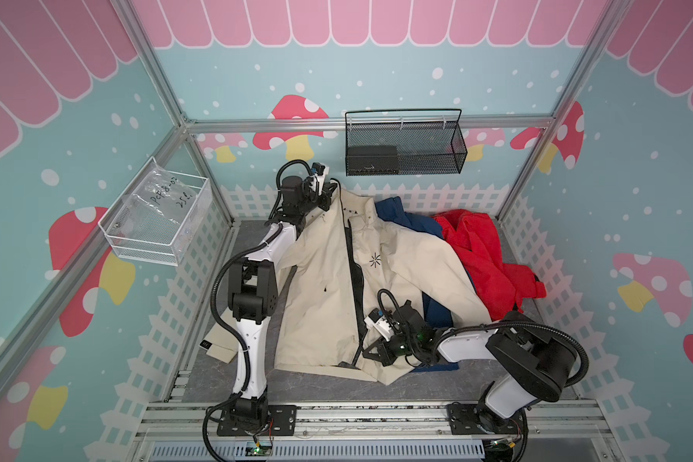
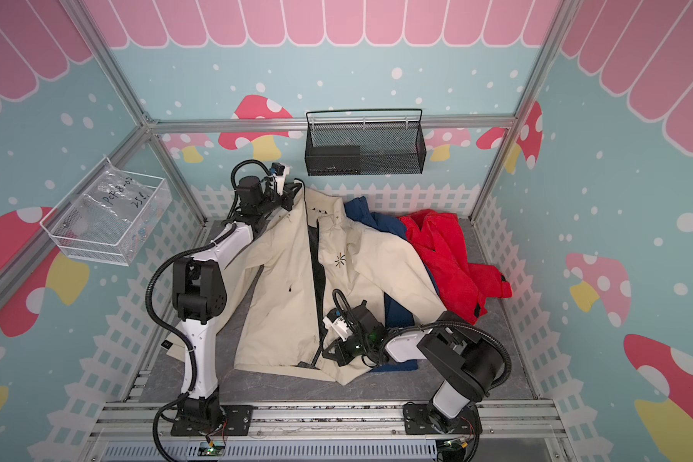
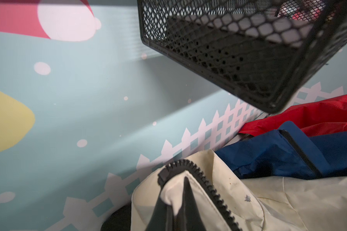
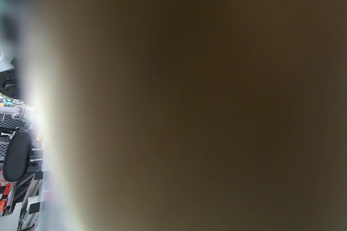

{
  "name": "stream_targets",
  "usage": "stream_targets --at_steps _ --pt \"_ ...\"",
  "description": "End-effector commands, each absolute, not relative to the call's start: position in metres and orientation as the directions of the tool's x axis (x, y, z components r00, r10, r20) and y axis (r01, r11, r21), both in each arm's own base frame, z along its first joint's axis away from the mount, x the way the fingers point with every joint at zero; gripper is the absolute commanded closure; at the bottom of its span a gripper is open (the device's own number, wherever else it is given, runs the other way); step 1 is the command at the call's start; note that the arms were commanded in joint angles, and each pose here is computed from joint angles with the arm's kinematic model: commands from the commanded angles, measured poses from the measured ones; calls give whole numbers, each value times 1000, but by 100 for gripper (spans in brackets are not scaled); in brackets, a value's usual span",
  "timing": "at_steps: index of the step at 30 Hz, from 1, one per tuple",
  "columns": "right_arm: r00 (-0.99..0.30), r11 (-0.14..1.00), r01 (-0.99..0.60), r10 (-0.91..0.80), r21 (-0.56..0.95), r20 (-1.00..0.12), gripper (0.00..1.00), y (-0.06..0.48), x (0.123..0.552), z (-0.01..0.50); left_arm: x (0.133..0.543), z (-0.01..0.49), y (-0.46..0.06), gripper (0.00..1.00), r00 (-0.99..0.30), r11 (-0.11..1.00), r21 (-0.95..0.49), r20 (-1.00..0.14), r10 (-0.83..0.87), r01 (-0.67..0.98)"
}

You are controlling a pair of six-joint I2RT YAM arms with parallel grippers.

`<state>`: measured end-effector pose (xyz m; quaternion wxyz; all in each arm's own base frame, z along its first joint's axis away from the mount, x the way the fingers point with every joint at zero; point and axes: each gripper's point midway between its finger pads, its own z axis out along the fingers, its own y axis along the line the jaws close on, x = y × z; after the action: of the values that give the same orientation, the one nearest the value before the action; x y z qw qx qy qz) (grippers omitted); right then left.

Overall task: Unzip the jacket
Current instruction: Unzip the zipper on the jacket.

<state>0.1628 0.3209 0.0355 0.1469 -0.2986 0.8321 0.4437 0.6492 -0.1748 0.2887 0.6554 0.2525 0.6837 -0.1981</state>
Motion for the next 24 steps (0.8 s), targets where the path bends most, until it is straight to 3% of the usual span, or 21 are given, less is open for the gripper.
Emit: stream_targets --at_steps 1,24 --pt "-801 425 -569 -478 703 -359 100 302 116 11 662 341 -152 100 136 854 111 -990 47 509" --pt "-779 412 -576 -537 706 -322 100 287 93 -1 673 347 -111 100 138 886 102 -990 44 452"
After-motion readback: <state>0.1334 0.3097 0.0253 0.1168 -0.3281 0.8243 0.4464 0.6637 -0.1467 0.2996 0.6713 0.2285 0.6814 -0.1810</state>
